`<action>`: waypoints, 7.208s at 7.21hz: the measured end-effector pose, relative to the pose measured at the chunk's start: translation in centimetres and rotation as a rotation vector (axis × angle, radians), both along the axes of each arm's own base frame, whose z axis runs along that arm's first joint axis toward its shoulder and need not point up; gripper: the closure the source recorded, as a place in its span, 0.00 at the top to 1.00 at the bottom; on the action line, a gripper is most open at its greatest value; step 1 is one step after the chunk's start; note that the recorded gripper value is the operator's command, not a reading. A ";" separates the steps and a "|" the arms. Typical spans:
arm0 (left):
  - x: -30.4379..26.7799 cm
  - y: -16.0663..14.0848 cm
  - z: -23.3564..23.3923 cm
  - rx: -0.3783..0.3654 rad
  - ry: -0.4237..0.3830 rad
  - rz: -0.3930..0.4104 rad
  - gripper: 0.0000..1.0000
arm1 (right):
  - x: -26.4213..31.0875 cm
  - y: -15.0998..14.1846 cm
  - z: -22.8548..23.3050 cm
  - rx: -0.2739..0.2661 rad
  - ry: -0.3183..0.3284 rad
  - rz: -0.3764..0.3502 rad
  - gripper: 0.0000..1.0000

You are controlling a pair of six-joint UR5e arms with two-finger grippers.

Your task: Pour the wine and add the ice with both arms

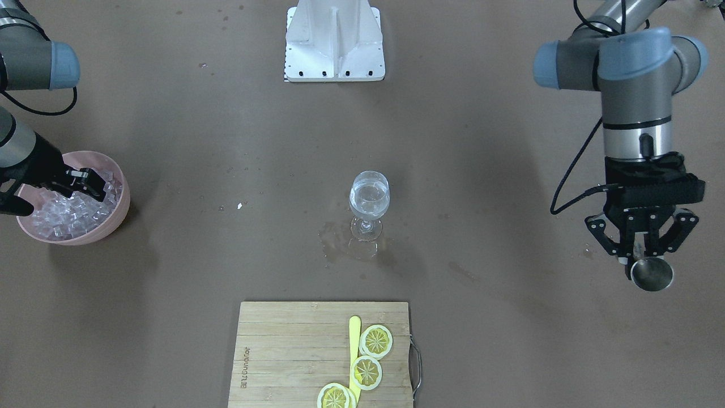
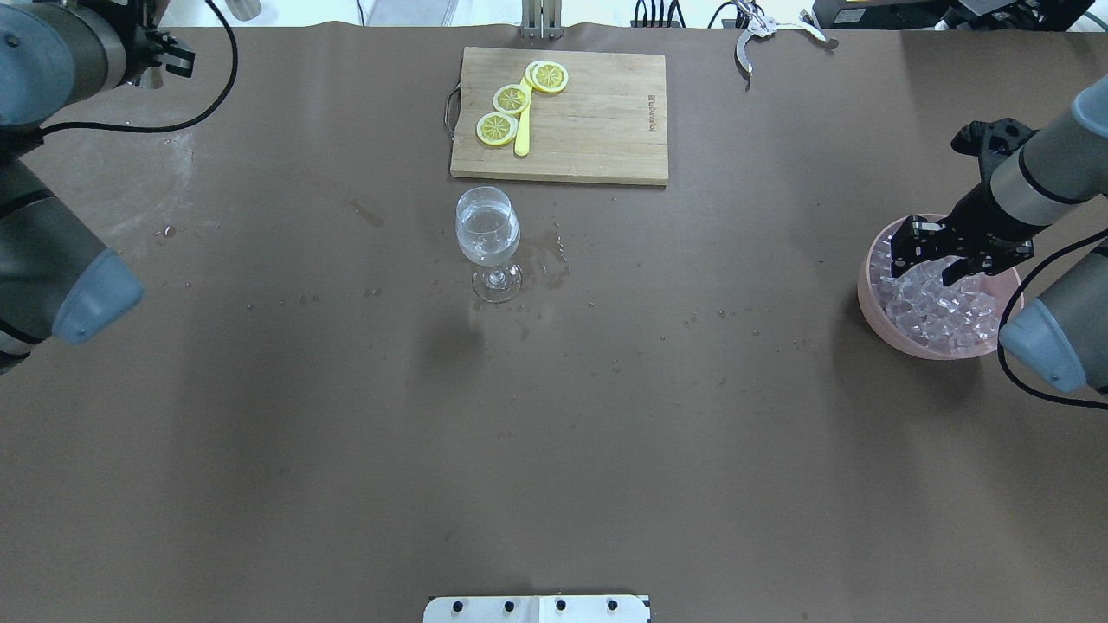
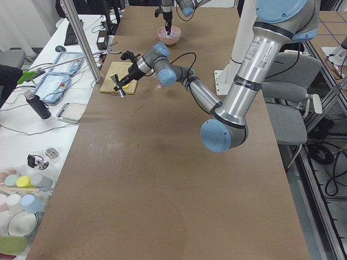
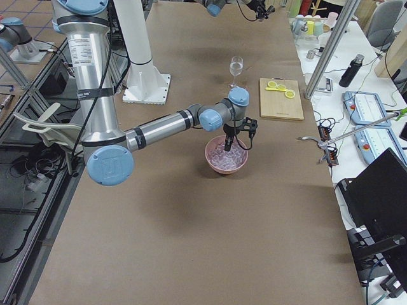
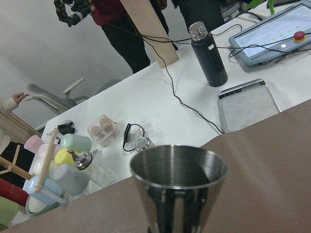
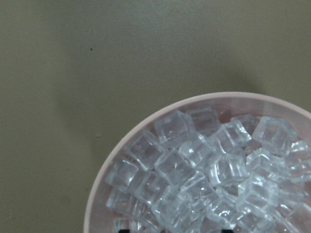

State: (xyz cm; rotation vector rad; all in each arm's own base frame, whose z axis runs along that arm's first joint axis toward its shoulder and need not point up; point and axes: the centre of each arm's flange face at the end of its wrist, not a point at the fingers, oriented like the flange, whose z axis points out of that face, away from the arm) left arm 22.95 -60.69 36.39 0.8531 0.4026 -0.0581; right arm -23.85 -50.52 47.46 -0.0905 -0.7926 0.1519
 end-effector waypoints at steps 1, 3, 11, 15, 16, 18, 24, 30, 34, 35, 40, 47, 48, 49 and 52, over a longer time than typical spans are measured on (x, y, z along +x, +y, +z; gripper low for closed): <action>-1.1 -0.3 4.2 0.009 0.033 0.003 0.00 | -0.3 -0.6 0.2 0.002 0.006 -0.003 0.70; -2.2 0.0 12.8 0.051 0.080 0.001 0.00 | -0.7 -1.1 0.6 0.001 0.012 -0.007 0.69; -7.0 7.8 30.0 0.207 0.228 -0.025 0.00 | -1.0 -1.8 1.7 0.011 0.025 -0.035 0.47; -7.3 9.4 31.8 0.229 0.344 -0.056 0.00 | -1.0 -2.1 2.0 0.002 0.025 -0.034 0.28; -7.2 9.7 32.2 0.229 0.358 -0.056 0.00 | -1.0 -2.1 1.9 0.002 0.022 -0.034 0.20; -6.2 10.1 33.2 0.206 0.367 -0.046 0.00 | -0.8 -2.2 1.7 0.002 0.017 -0.031 0.19; -4.5 11.1 35.4 0.158 0.350 -0.017 0.00 | 2.3 -1.2 -10.2 -0.020 0.022 0.010 0.18; -4.6 11.5 35.9 0.151 0.343 -0.013 0.09 | -4.7 -9.3 -25.2 -0.057 -0.006 0.081 0.17; -4.8 11.7 36.0 0.149 0.342 -0.011 0.33 | -13.0 -12.5 -36.3 -0.084 -0.037 0.128 0.16; -4.8 11.7 36.0 0.149 0.342 -0.011 0.39 | -15.1 -12.8 -38.0 -0.083 -0.056 0.143 0.16; -5.3 12.5 36.4 0.144 0.338 -0.004 0.47 | -23.6 -11.1 -45.9 -0.110 -0.109 0.141 0.16; -9.5 14.1 33.3 0.084 0.433 0.132 0.63 | -29.4 -6.1 -45.8 -0.084 -0.089 0.124 0.17; -11.6 13.5 33.0 0.044 0.444 0.140 0.63 | -29.2 -5.7 -45.5 -0.082 -0.094 0.123 0.17; -14.0 12.5 32.4 -0.008 0.456 0.140 0.64 | -28.9 -5.3 -45.2 -0.078 -0.098 0.122 0.18; -20.2 9.3 29.2 -0.162 0.448 0.199 0.65 | -28.7 -4.8 -44.7 -0.076 -0.103 0.119 0.73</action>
